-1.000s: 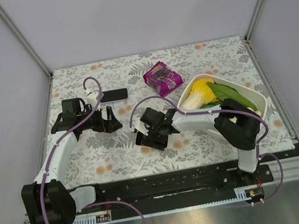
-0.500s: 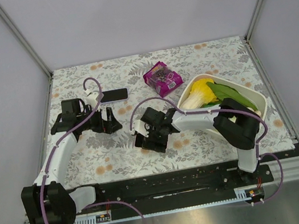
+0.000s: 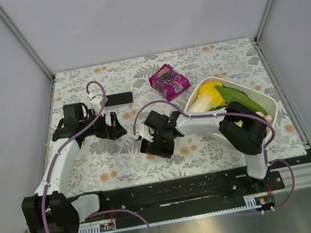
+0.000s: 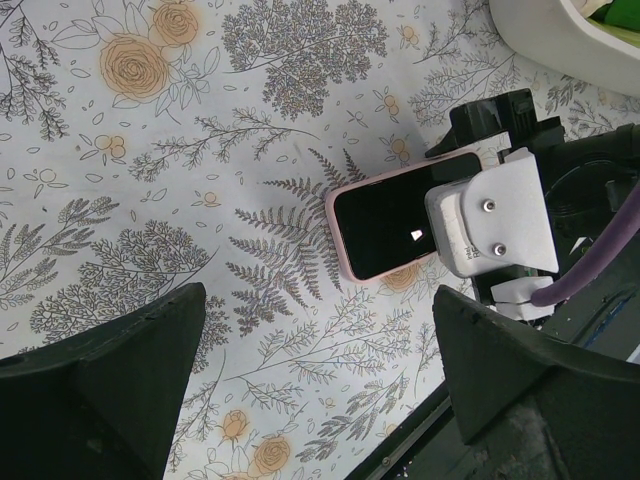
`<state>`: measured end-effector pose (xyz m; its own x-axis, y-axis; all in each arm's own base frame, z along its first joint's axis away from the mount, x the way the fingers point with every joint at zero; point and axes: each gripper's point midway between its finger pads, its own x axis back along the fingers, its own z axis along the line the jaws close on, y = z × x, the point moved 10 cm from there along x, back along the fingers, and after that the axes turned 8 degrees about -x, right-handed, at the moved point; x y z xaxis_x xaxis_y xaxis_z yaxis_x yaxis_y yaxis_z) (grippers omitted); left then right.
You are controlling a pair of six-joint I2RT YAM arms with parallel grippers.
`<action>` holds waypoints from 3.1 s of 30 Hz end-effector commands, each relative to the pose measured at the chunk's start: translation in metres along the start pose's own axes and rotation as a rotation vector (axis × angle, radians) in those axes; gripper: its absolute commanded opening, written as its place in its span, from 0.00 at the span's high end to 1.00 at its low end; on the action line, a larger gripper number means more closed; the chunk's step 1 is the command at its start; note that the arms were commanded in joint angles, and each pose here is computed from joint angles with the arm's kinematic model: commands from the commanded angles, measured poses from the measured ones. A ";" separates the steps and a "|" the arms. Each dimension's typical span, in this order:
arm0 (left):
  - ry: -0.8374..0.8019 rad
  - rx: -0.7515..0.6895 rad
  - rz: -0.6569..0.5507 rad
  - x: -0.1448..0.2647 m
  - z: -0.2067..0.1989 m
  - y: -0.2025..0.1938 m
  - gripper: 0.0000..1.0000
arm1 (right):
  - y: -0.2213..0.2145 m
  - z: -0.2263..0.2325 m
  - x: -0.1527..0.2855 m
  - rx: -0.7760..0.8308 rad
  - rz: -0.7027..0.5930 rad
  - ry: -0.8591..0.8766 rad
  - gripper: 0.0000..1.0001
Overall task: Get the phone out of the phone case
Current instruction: Pick up the phone at the center of the board, then adjust the phone.
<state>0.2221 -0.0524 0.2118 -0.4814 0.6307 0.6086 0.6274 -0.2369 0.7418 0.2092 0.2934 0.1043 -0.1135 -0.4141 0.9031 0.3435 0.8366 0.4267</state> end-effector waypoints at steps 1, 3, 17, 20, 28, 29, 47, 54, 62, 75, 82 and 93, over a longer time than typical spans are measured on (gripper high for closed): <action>-0.008 -0.064 -0.070 0.008 -0.004 0.016 0.01 | -0.027 0.003 -0.023 -0.061 0.136 0.025 0.11; -0.006 -0.067 -0.071 0.009 -0.004 0.016 0.01 | -0.028 0.003 -0.024 -0.069 0.134 0.019 0.18; -0.006 -0.053 -0.052 0.003 0.000 0.012 0.01 | -0.003 0.004 0.022 -0.070 -0.040 -0.026 1.00; -0.008 -0.054 -0.059 0.003 0.000 0.014 0.01 | 0.010 0.003 0.038 -0.067 -0.093 -0.043 1.00; -0.057 -0.043 -0.067 0.002 -0.003 0.014 0.01 | 0.034 0.002 0.076 -0.045 -0.205 -0.094 1.00; -0.069 -0.038 -0.066 0.001 -0.003 0.015 0.01 | 0.036 0.002 0.080 -0.043 -0.218 -0.100 1.00; -0.423 0.143 -0.062 -0.016 -0.009 0.045 0.03 | 0.081 -0.003 0.154 -0.025 -0.451 -0.218 1.00; -0.485 0.201 -0.047 -0.023 -0.008 0.055 0.11 | 0.087 -0.002 0.164 -0.034 -0.490 -0.216 1.00; -0.512 0.222 -0.020 -0.035 -0.017 0.055 0.24 | 0.091 -0.004 0.165 -0.042 -0.506 -0.225 1.00; -0.553 0.239 0.013 -0.046 -0.021 0.053 0.54 | 0.090 -0.006 0.167 -0.060 -0.522 -0.268 1.00; -0.580 0.262 0.010 -0.049 -0.021 0.053 0.61 | 0.088 -0.004 0.164 -0.068 -0.522 -0.253 1.00; -0.630 0.274 0.002 -0.049 -0.023 0.057 0.73 | 0.084 -0.002 0.159 -0.065 -0.512 -0.225 1.00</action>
<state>0.2637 -0.1094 0.2239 -0.1140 0.9371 0.3300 0.8249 -0.0958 0.5571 0.2201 0.2921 0.2502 -0.4238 -0.5743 0.7004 0.3132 0.6327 0.7082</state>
